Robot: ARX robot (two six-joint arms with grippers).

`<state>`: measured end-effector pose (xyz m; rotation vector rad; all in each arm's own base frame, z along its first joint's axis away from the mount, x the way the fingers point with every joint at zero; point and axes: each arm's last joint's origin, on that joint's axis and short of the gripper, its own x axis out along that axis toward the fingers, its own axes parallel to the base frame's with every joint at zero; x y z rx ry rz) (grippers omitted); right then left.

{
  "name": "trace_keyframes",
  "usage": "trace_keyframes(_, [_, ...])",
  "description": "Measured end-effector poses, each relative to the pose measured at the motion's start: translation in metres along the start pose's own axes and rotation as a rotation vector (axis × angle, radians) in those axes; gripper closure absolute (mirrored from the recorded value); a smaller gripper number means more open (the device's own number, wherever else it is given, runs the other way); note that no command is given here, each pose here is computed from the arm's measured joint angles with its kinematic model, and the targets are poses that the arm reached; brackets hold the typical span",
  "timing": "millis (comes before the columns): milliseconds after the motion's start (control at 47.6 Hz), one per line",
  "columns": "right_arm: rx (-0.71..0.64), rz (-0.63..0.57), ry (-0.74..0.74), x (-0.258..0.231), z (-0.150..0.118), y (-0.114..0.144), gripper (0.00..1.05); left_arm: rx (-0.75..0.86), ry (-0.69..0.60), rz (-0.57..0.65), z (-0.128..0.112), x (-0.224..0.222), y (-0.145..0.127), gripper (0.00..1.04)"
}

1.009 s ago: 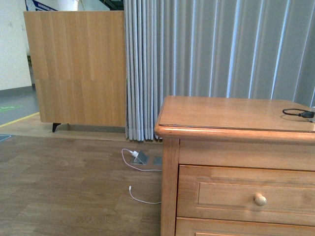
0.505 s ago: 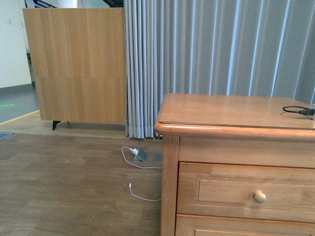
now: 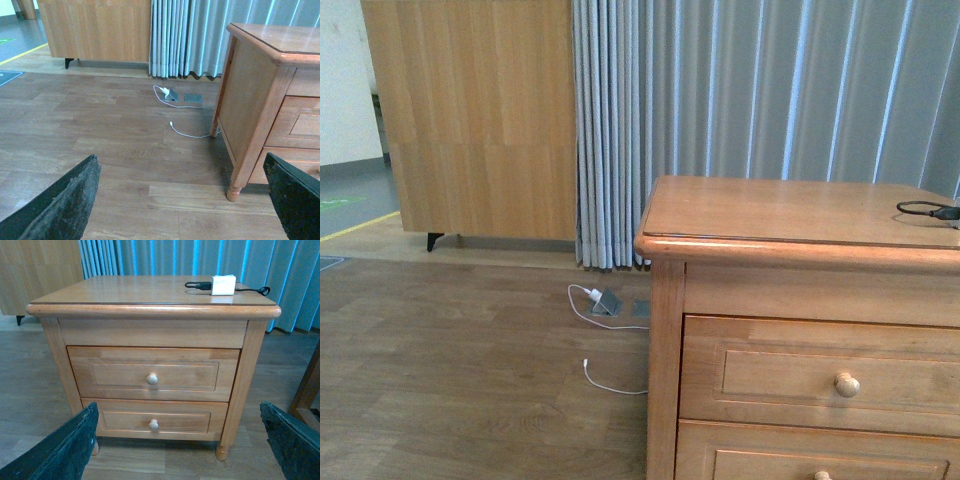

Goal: Place pink marker in drawer with both arms

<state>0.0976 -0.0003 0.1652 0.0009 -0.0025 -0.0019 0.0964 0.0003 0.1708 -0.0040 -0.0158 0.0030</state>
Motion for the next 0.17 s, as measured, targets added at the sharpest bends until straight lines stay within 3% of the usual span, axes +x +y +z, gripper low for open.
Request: trace_keyframes(168, [0.000,0.000,0.000,0.0000,0.0000,0.0000,0.08,0.000,0.000,0.000,0.0000,0.0000,0.0000,0.06])
